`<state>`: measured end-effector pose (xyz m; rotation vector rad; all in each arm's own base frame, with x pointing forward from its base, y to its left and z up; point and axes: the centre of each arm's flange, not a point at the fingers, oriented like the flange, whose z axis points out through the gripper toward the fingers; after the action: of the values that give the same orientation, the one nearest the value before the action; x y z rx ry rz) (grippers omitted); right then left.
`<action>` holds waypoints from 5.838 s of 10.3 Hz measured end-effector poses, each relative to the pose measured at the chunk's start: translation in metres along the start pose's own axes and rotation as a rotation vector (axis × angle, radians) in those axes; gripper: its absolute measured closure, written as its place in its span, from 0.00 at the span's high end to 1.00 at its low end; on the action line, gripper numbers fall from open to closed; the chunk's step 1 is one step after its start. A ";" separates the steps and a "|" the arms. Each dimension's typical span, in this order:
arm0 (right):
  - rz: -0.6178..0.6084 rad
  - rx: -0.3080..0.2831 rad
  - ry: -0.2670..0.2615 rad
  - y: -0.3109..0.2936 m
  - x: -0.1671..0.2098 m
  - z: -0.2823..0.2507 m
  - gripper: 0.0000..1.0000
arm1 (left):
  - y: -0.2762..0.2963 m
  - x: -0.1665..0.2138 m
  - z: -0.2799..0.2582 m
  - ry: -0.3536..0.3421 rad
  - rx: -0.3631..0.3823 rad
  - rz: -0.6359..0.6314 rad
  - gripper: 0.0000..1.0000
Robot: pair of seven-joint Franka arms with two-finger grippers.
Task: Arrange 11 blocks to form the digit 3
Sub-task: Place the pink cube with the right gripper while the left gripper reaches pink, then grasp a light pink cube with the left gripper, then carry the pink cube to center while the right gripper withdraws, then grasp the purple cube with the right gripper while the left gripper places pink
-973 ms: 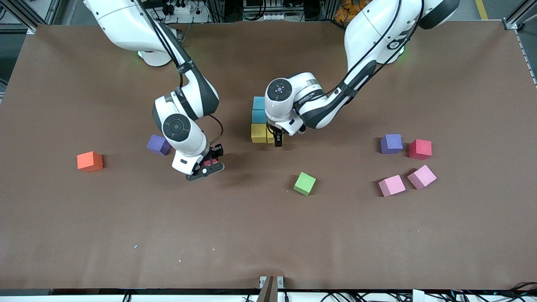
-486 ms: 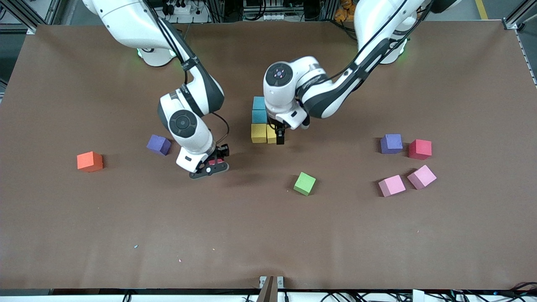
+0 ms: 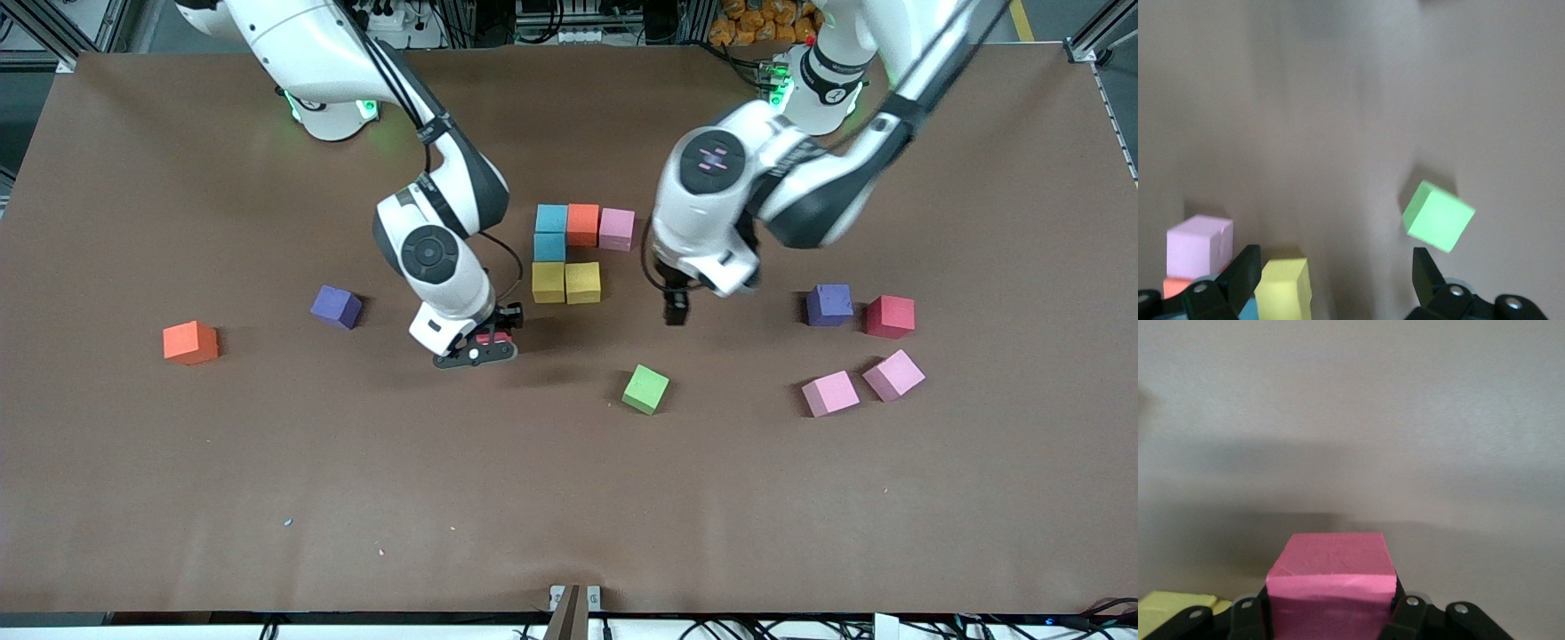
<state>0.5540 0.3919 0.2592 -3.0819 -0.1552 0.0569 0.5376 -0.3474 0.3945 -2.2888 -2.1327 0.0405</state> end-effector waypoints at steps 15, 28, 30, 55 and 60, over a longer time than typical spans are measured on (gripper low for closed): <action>0.028 -0.019 -0.022 -0.082 -0.017 0.063 0.61 | 0.066 0.329 0.064 0.065 0.088 1.085 1.00; 0.037 -0.030 -0.021 -0.087 -0.022 0.066 0.61 | 0.114 0.278 0.166 0.055 0.085 1.084 1.00; 0.037 -0.033 -0.023 -0.087 -0.022 0.066 0.61 | 0.114 0.278 0.173 0.045 0.080 1.083 1.00; 0.070 -0.013 0.005 -0.079 -0.017 0.009 1.00 | -0.039 -0.023 0.143 0.023 0.063 -0.132 0.55; -0.030 -0.049 -0.082 0.060 0.015 -0.044 1.00 | -0.050 -0.051 0.165 -0.008 0.040 -0.120 0.55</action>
<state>0.5768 0.3318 0.2991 -3.1266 -0.2095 0.1816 0.4791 -0.3957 0.2314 -2.1393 -2.2467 0.0899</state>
